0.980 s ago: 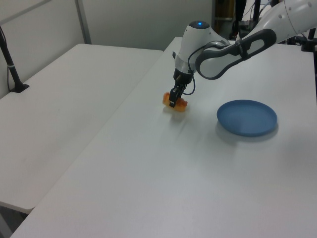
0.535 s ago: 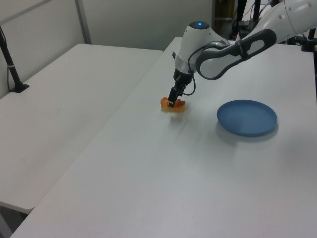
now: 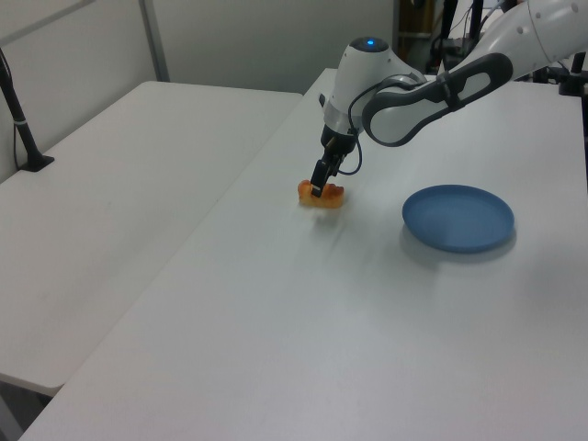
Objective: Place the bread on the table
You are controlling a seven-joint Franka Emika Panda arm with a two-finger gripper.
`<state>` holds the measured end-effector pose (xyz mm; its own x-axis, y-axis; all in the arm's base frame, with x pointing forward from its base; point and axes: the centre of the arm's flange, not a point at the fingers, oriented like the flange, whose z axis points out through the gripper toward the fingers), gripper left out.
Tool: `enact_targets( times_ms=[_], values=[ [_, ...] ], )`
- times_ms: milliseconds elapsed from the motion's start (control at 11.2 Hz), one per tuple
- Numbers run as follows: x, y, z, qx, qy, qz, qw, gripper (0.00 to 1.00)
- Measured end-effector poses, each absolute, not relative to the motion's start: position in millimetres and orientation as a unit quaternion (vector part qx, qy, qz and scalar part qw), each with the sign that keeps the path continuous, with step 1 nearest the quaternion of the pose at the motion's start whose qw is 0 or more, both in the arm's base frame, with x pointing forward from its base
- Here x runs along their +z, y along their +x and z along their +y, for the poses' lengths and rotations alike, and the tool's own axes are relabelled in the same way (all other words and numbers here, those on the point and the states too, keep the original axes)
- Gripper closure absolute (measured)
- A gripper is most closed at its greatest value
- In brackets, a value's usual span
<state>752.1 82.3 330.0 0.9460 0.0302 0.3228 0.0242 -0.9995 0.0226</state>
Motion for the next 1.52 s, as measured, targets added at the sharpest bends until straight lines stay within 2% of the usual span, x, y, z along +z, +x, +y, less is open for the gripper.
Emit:
enact_targets(
  times_ms=[267,535,1070,1337,1515],
  values=[
    [342.7,754.9,82.0,0.175,0.984,0.016,0.012,0.00],
    [395.4,743.6,79.4,0.195,0.981,0.016,0.013,0.00],
    [512.5,641.7,63.1,0.067,0.997,0.012,0.046,0.00],
    [545.0,577.5,53.3,0.038,0.998,0.030,0.052,0.00],
    [565.5,545.7,40.5,0.013,0.998,0.022,0.055,0.00]
  ],
)
